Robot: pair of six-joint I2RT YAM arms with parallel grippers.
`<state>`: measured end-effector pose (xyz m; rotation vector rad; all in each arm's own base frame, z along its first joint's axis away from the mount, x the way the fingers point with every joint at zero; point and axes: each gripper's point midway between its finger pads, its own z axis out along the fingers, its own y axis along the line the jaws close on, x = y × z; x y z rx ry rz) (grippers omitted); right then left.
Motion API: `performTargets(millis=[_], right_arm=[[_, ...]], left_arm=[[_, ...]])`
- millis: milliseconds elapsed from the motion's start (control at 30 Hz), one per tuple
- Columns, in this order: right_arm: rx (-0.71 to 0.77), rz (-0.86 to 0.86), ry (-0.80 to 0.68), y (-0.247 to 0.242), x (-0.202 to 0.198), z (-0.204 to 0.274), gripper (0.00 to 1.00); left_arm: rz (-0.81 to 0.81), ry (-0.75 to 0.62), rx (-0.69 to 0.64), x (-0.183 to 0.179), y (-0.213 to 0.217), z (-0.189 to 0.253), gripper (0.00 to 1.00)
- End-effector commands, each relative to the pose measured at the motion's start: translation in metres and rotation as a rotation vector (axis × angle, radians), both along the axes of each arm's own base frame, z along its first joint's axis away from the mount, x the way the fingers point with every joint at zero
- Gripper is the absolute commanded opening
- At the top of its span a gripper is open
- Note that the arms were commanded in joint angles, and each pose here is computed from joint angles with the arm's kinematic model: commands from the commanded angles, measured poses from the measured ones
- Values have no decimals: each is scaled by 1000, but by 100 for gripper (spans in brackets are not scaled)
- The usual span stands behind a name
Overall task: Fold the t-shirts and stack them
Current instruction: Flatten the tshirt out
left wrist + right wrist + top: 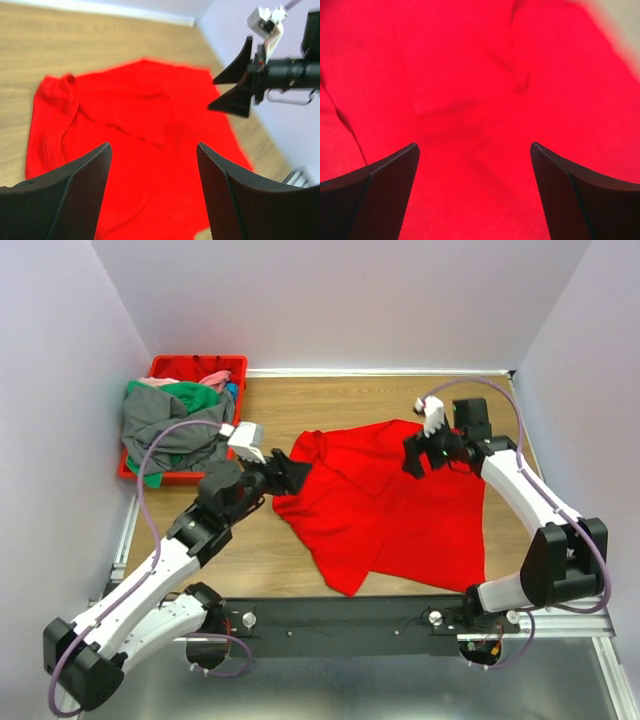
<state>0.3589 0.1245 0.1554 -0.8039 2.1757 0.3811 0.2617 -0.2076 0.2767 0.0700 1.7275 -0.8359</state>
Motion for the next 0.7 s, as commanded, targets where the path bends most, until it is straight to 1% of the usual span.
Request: performTargets(millis=[0, 33, 67, 100, 133, 167, 200, 233, 267, 300, 367, 400, 467, 500, 533, 567, 600, 667], right_arm=[[83, 85, 172, 6, -41, -45, 95], [113, 106, 216, 12, -48, -54, 90], [122, 134, 237, 16, -53, -59, 87], [127, 156, 248, 20, -55, -61, 81], [108, 164, 276, 22, -55, -72, 80], [83, 179, 276, 24, -55, -75, 80], [45, 194, 281, 29, -51, -81, 79], [23, 207, 276, 33, -49, -82, 79], [1, 221, 273, 37, -46, -85, 79], [-39, 240, 248, 46, -41, -82, 78], [-100, 283, 226, 63, -36, -84, 78], [-154, 276, 207, 64, -30, -87, 78], [-218, 288, 217, 70, -27, -101, 78], [-244, 301, 215, 77, -27, -105, 77], [-281, 283, 195, 78, -18, -104, 75], [-306, 284, 214, 81, -17, -115, 73], [-323, 275, 215, 80, -15, -118, 71], [-354, 260, 215, 80, -10, -123, 67]], left_arm=[[-114, -44, 140, 0, -13, 2, 76], [-108, -62, 160, 3, -12, 9, 75], [-108, -116, 213, 5, -8, 28, 75], [-96, -137, 248, 9, -6, 35, 75], [-62, -164, 288, 14, 1, 43, 75], [-9, -186, 328, 19, 12, 50, 76], [74, -227, 402, 26, 30, 61, 76], [118, -241, 442, 28, 40, 63, 76], [166, -253, 483, 31, 52, 63, 78], [196, -277, 563, 31, 64, 56, 79], [298, -267, 639, 31, 89, 40, 82], [344, -269, 648, 30, 99, 37, 85], [328, -301, 607, 24, 97, 28, 86], [314, -324, 587, 19, 95, 29, 86], [317, -360, 537, 11, 98, 37, 86], [327, -366, 521, 9, 99, 28, 86], [352, -398, 468, 2, 105, 38, 86], [364, -420, 408, -5, 108, 42, 86]])
